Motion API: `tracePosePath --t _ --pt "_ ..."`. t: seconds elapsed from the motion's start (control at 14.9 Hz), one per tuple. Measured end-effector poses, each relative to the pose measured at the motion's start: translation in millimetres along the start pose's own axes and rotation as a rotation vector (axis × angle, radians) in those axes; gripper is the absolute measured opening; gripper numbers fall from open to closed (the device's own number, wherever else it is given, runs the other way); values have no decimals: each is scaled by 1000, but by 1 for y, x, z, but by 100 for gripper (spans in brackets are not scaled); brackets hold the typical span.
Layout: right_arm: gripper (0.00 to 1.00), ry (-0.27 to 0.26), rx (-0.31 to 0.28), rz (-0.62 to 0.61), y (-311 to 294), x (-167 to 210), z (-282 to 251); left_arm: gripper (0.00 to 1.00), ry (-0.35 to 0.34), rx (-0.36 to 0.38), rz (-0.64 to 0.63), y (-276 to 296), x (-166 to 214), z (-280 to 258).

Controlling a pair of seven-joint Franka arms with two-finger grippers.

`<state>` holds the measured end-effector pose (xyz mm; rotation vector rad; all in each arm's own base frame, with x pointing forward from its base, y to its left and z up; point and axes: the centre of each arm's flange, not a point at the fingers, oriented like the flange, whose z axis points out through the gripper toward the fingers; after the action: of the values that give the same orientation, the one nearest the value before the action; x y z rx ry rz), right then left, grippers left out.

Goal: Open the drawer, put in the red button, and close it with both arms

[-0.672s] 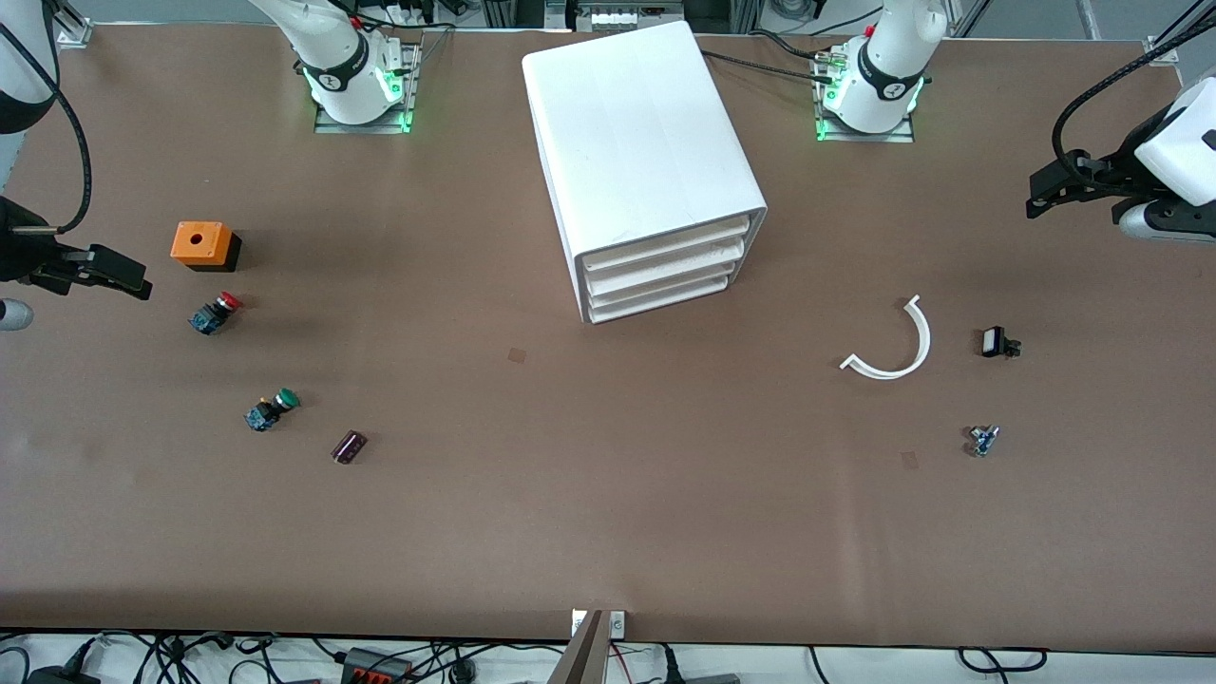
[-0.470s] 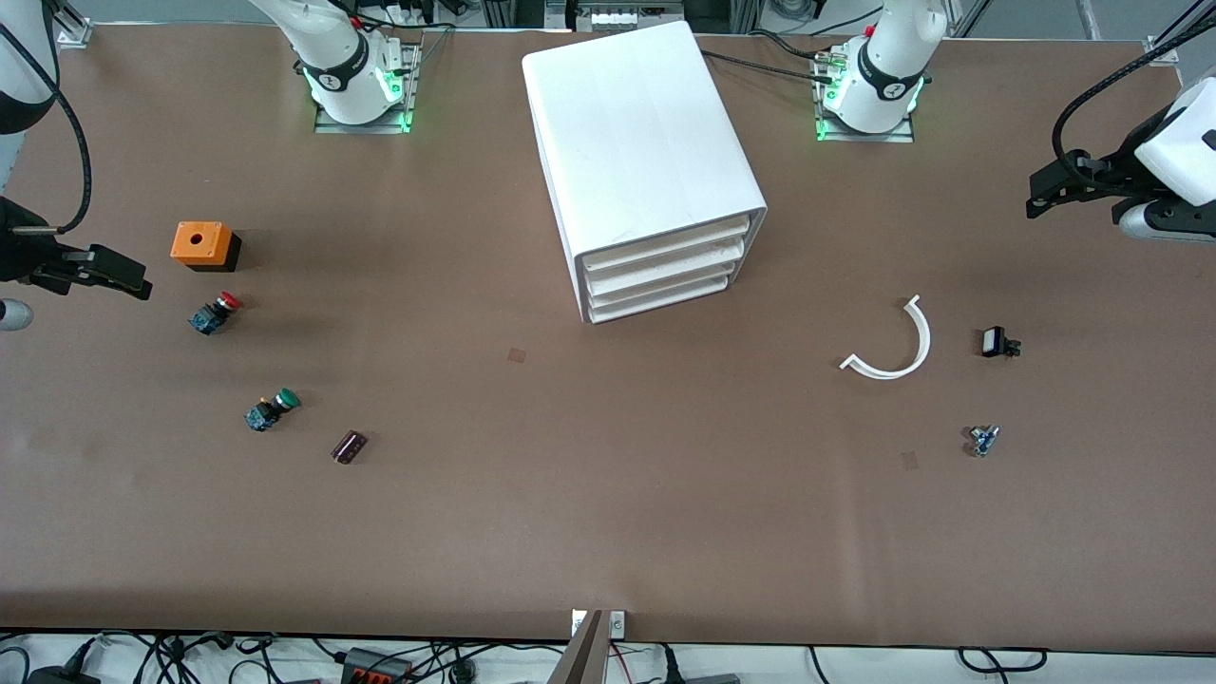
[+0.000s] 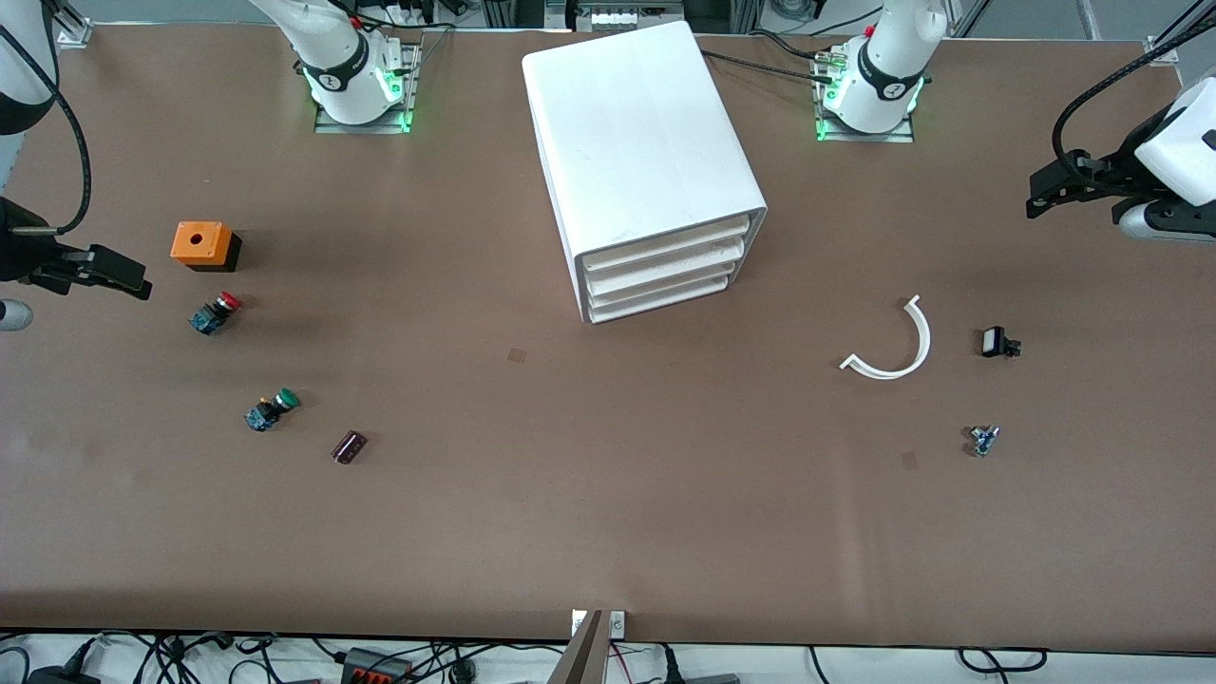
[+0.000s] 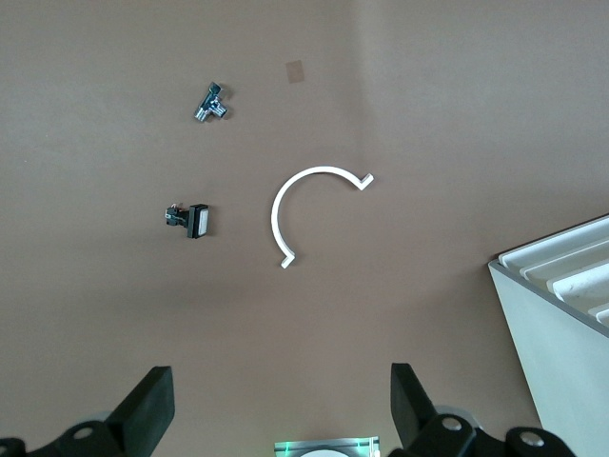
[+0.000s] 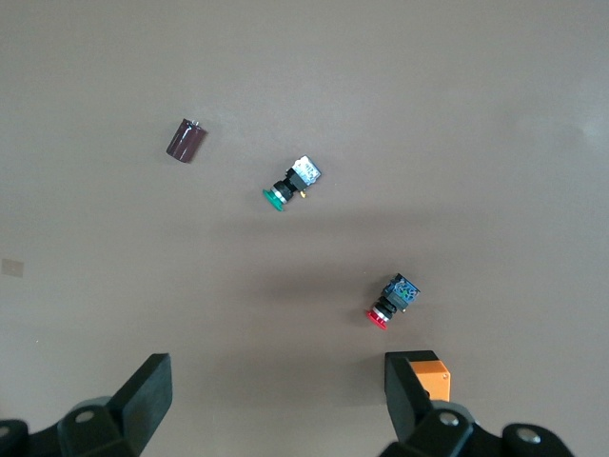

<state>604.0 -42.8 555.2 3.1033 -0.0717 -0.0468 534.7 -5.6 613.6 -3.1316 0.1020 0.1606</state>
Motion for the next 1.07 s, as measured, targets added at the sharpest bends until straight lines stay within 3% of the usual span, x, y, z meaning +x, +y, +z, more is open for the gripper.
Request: tracePosePath --t 0.27,0.4,0.54,0.87,1.07 --pt "100 -11 0 8 3 2 6 100 -4 -1 5 2 8 2" --pt "100 -17 -1 11 4 4 11 100 -60 -11 14 6 15 11" --pt "100 -25 -1 11 4 6 16 100 -136 -68 33 19 18 22" --pt "100 -54 -2 23 10 13 36 100 -306 -343 89 56 33 66" --pt "100 -89 -3 54 29 25 71 100 -388 -601 239 83 69 135"
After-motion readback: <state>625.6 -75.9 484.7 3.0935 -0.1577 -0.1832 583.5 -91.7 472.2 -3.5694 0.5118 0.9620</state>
